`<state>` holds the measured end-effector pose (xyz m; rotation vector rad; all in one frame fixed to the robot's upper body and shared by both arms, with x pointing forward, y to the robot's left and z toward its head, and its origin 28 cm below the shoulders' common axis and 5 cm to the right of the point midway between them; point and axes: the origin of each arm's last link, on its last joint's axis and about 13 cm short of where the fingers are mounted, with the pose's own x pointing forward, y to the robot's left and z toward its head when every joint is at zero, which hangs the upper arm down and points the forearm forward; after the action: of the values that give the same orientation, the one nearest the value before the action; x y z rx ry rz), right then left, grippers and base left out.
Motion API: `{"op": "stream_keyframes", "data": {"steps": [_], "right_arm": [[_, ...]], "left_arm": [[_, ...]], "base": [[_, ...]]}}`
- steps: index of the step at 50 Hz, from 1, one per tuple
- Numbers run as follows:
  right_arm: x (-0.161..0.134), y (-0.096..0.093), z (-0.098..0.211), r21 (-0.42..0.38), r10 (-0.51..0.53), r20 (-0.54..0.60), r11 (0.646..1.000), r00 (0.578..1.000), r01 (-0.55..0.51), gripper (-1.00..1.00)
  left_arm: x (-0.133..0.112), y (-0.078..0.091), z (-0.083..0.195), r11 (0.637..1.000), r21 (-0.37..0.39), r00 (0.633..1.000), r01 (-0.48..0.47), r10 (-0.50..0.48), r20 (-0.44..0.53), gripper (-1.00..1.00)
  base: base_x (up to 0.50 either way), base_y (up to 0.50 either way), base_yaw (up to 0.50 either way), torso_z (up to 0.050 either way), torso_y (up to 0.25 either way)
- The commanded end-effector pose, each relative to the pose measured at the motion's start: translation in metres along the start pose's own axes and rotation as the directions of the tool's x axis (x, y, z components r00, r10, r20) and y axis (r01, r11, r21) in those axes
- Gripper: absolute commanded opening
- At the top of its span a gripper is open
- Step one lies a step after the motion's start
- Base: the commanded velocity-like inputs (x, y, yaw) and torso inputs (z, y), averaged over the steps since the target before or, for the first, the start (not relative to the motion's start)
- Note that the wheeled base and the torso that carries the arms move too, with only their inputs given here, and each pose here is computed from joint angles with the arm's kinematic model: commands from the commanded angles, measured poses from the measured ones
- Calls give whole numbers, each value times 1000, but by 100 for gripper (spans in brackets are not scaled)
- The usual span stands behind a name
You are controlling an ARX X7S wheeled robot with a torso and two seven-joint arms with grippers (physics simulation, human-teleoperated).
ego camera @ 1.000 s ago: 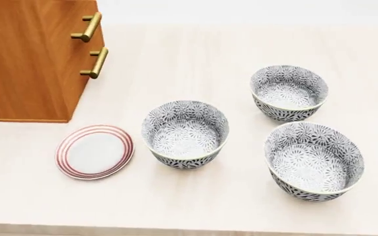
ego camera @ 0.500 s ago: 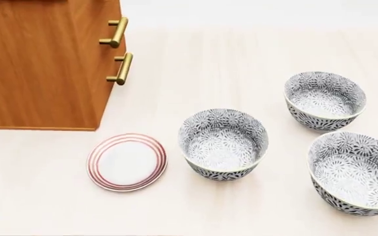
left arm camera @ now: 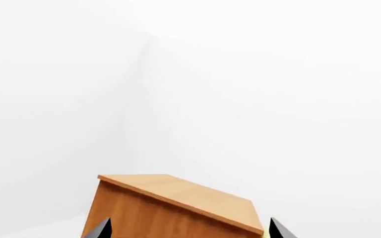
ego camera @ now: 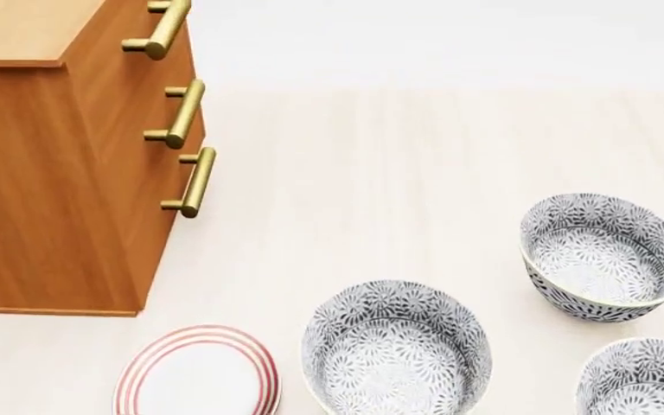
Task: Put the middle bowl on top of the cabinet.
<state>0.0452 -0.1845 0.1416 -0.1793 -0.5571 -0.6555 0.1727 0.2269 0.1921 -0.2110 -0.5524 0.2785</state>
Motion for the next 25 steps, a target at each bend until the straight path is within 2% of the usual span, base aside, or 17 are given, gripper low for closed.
{"op": "stream_keyframes", "data": {"steps": [1, 3, 5, 7, 8, 9, 12, 14, 15, 20, 22, 25], "right_arm": [[-1, -1, 3, -11, -2, 14, 1000, 1000, 2, 100], [-1, -1, 3, -10, -5, 19, 1000, 1000, 5, 100], [-1, -1, 3, -7, -7, 19, 1000, 1000, 7, 100], [-1, -2, 3, -10, -7, 15, 1000, 1000, 7, 100], [-1, -2, 3, -12, -8, 13, 1000, 1000, 8, 100], [-1, -2, 3, -12, -8, 12, 1000, 1000, 8, 100], [-1, -2, 3, -12, -10, 10, 1000, 1000, 10, 100], [-1, -2, 2, -11, -11, 10, 1000, 1000, 11, 100], [-1, -2, 2, -11, -11, 10, 1000, 1000, 11, 100], [-1, -1, 2, -7, -4, 6, 1000, 1000, 4, 100], [-1, -1, 2, 2, 3, 8, 1000, 1000, -3, 100], [-1, -1, 3, 1, 2, 8, 1000, 1000, -2, 100]], "left_arm": [[0, 0, 0, 1000, -7, 1000, -4, 3, -15, 100], [0, 0, -1, 1000, -7, 1000, -9, 9, -27, 100], [0, 1, -3, 999, 5, 996, -34, 35, -80, 100], [3, 2, -13, 993, 28, 972, -115, 119, -203, 100], [3, 3, -20, 986, 34, 943, -161, 164, -290, 100], [2, 2, -21, 986, 19, 929, -165, 162, -332, 100], [-2, -1, -29, 973, 47, 861, -228, 223, -457, 100], [-3, -3, -31, 972, 33, 826, -234, 217, -520, 100], [-4, -4, -32, 976, 12, 828, -220, 193, -527, 100], [-11, -11, -37, 986, 28, 838, -167, 157, -523, 100], [-13, -12, -40, 988, 27, 833, -154, 145, -534, 100], [-16, -14, -45, 990, 25, 820, -137, 127, -558, 100]], "base": [[0, 0, 0, 0, 0], [0, 0, 0, 0, 0], [0, 0, 0, 0, 0], [0, 0, 0, 0, 0], [0, 0, 0, 0, 0], [0, 0, 0, 0, 0], [0, 0, 0, 0, 0], [0, 0, 0, 0, 0], [0, 0, 0, 0, 0], [0, 0, 0, 0, 0], [0, 0, 0, 0, 0], [419, 0, 0, 0, 0]]}}
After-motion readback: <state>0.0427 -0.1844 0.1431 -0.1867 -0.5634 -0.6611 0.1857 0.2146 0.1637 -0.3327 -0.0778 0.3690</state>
